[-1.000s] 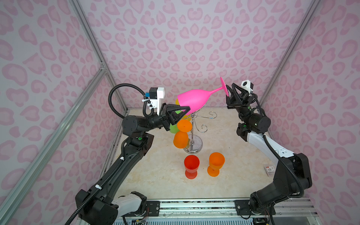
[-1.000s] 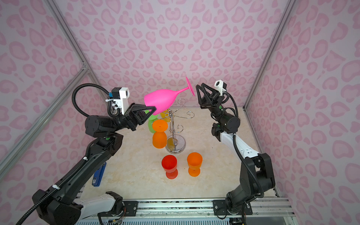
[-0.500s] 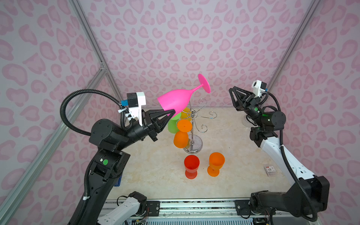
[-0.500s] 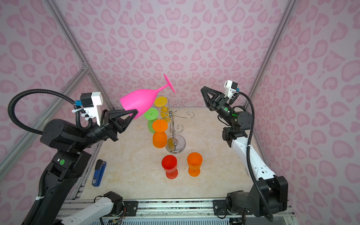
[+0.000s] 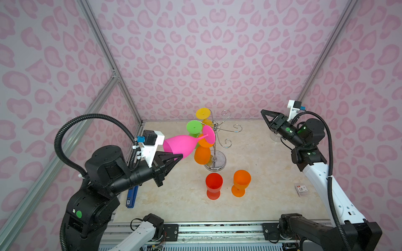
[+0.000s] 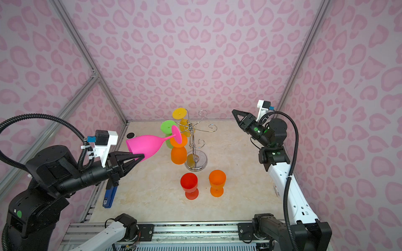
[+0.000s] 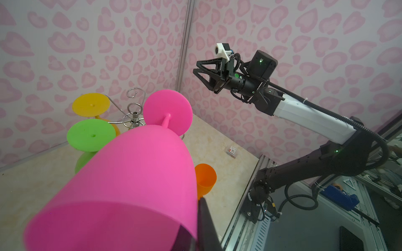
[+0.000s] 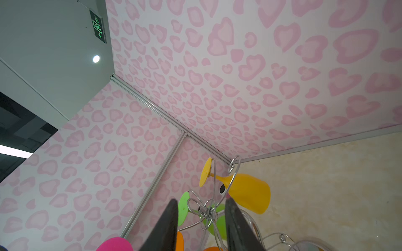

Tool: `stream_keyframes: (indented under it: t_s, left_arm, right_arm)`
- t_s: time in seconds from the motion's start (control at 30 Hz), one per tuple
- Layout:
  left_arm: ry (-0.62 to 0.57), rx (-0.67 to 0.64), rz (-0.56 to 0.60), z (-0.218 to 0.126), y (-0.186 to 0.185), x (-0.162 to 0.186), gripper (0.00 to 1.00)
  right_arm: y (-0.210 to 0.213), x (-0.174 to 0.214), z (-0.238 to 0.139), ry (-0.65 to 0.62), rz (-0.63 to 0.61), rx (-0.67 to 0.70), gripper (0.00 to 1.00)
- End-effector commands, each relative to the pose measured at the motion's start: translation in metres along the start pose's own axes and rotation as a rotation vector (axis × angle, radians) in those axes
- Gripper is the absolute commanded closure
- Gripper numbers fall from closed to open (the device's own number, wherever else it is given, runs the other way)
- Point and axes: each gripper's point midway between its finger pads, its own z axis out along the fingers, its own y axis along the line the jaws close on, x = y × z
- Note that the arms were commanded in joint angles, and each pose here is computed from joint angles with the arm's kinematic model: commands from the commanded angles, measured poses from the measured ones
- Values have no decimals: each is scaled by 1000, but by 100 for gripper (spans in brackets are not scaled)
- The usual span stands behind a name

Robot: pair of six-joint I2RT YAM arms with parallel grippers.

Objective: Take the wine glass off the wine glass rack
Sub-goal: 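Open and withdraw the right gripper while the left lowers the magenta glass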

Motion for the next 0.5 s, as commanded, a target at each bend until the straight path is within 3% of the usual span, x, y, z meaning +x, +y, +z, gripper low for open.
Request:
stream_keyframes:
  t_s: [0.0,0.23,0.47]
  left_arm:
    - [147,-49,-18,-9,5,39,99]
    - [323,-202,-38,-11,38,94,99]
    - [412,-237,-38,-4,50,118,99]
  right_arm:
    - [-4,3,-2,11,-17,4,63]
    - [-11,4,-1,14,-8,19,64]
    - [-16,6,-1,22,-5,33,64]
